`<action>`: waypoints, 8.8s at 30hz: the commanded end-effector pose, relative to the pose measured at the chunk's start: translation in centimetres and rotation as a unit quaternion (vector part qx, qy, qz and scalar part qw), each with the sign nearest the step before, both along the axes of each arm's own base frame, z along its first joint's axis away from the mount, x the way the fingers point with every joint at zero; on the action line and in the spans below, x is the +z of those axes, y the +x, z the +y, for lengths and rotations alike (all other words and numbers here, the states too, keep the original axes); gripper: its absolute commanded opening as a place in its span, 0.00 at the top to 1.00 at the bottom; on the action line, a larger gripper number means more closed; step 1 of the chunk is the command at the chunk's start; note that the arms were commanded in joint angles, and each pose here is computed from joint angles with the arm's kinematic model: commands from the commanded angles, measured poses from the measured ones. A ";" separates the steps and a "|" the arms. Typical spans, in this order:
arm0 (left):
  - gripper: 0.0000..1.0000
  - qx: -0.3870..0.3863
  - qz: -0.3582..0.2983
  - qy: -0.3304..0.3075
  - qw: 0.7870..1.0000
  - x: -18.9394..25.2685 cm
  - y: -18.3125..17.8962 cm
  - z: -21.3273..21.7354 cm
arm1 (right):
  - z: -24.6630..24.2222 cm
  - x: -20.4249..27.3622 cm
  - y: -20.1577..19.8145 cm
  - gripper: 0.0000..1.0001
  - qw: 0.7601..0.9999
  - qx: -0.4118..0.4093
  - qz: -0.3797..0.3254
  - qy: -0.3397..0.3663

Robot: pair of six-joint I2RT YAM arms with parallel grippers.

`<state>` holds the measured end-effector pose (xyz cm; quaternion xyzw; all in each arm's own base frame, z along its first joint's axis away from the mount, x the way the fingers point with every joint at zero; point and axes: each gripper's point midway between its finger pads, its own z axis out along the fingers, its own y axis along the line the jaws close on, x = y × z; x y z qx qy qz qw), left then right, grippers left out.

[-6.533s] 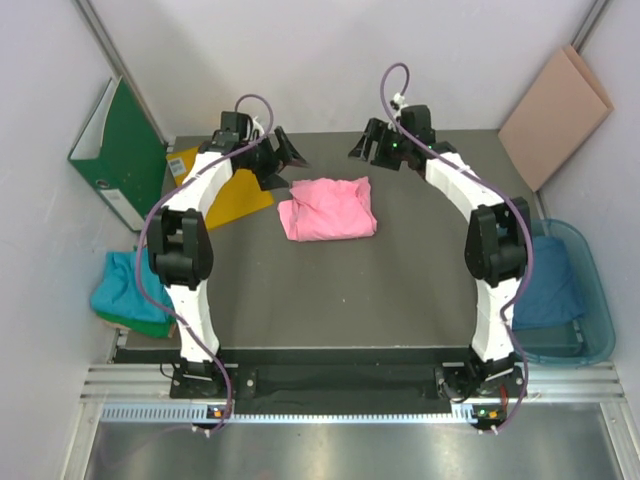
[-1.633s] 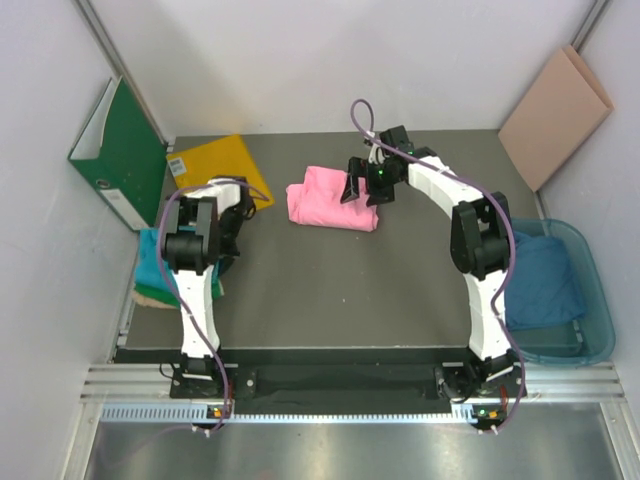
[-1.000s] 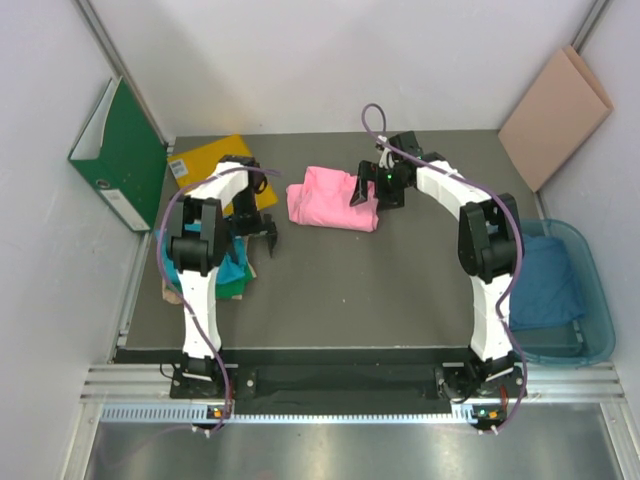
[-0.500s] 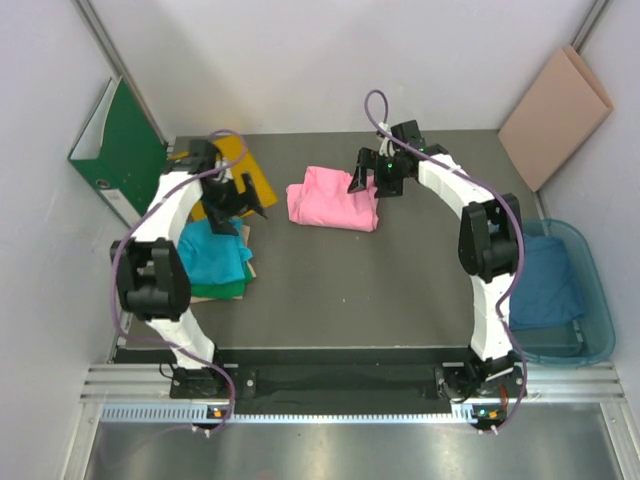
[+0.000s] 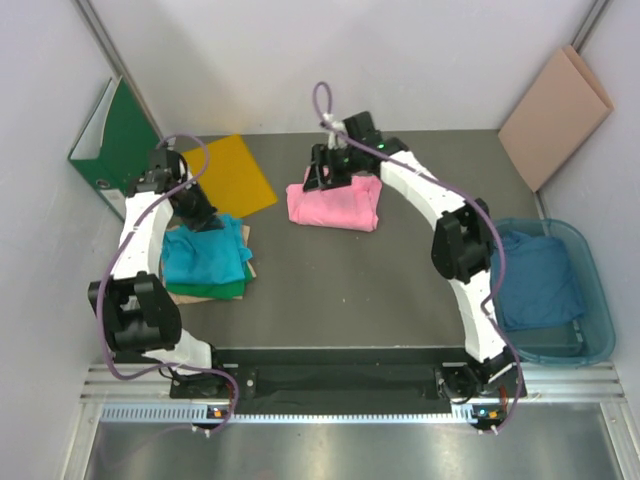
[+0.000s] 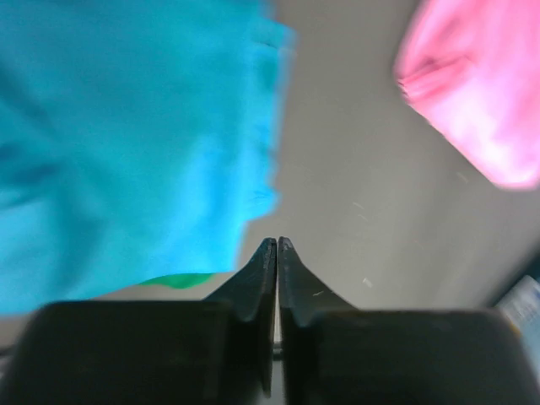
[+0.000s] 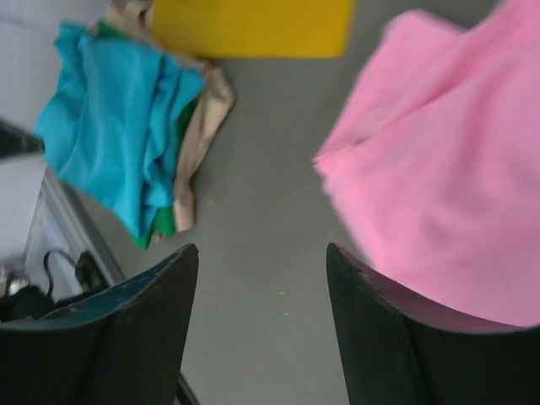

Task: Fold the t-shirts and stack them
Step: Put the neatly folded tshirt into the corner of the board with the left arm

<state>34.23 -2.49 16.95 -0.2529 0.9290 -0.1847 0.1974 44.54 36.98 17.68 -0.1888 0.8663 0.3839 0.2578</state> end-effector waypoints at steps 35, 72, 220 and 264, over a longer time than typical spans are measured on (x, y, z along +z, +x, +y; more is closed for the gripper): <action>1.00 0.288 0.234 0.022 0.928 -11.7 -11.3 14.0 | -4.7 -1.0 0.2 0.62 0.999 0.001 0.032 0.027; 1.00 0.268 0.116 0.040 0.956 -9.3 -5.9 14.4 | -5.0 -2.8 0.9 0.60 0.998 -0.007 0.052 0.020; 1.00 0.151 0.070 0.086 0.982 0.6 0.1 12.0 | -19.0 -3.5 -7.4 0.34 0.991 -0.121 0.060 -0.006; 1.00 -0.145 -0.066 0.028 0.987 0.3 0.5 -7.5 | -17.2 -4.9 -5.9 0.33 0.990 -0.122 0.075 -0.006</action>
